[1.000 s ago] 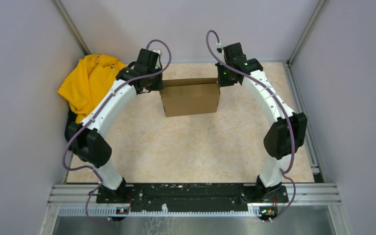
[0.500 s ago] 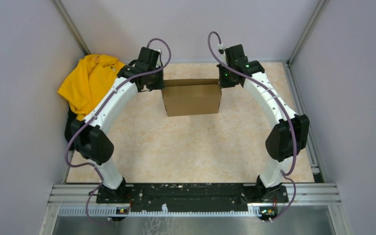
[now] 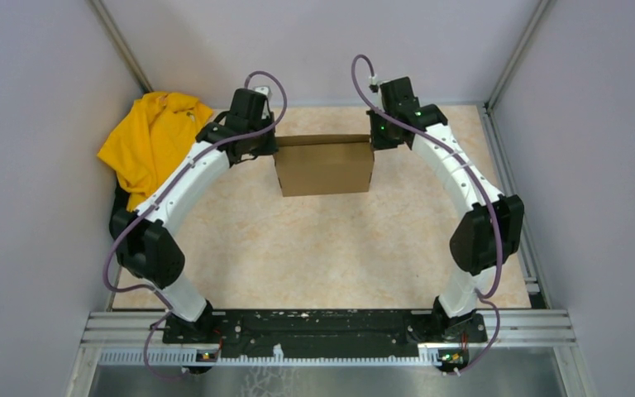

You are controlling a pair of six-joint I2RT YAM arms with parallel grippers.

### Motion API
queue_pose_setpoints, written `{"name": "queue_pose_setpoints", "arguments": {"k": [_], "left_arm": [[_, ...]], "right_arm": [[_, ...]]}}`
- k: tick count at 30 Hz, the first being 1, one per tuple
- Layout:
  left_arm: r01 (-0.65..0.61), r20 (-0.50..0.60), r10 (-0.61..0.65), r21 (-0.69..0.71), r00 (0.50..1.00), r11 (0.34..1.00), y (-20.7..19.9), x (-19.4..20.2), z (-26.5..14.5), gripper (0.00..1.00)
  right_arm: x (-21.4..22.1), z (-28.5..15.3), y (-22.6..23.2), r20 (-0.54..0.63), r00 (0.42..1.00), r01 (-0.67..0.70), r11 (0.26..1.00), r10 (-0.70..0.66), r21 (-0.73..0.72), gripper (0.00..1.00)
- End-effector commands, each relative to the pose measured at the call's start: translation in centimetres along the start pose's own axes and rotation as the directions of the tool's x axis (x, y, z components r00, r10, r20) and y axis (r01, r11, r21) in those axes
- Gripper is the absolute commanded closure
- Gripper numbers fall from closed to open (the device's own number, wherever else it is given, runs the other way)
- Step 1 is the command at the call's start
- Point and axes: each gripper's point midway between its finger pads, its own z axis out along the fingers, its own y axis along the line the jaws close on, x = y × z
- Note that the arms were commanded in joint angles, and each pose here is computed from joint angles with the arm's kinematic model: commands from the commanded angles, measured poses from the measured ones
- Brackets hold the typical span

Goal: Fold the paper box

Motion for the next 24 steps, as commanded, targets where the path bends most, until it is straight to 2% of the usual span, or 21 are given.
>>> {"name": "queue_pose_setpoints", "arguments": {"k": [1,24], "left_arm": [[0.017,0.005,-0.018,0.102,1.000,0.995,-2.9,0.7,-0.6,1.00],[-0.032,0.038,0.029,0.087,0.999,0.996,-3.6,4.9,-0.4,1.00]], "right_arm": [[2.5,-0.3,2.0,-0.080,0.997,-0.007,0.997,0.001,-0.078,1.00],[4.4,-0.1,0.9,-0.050,0.999,-0.022,0.999,0.020,-0.031,1.00]]}}
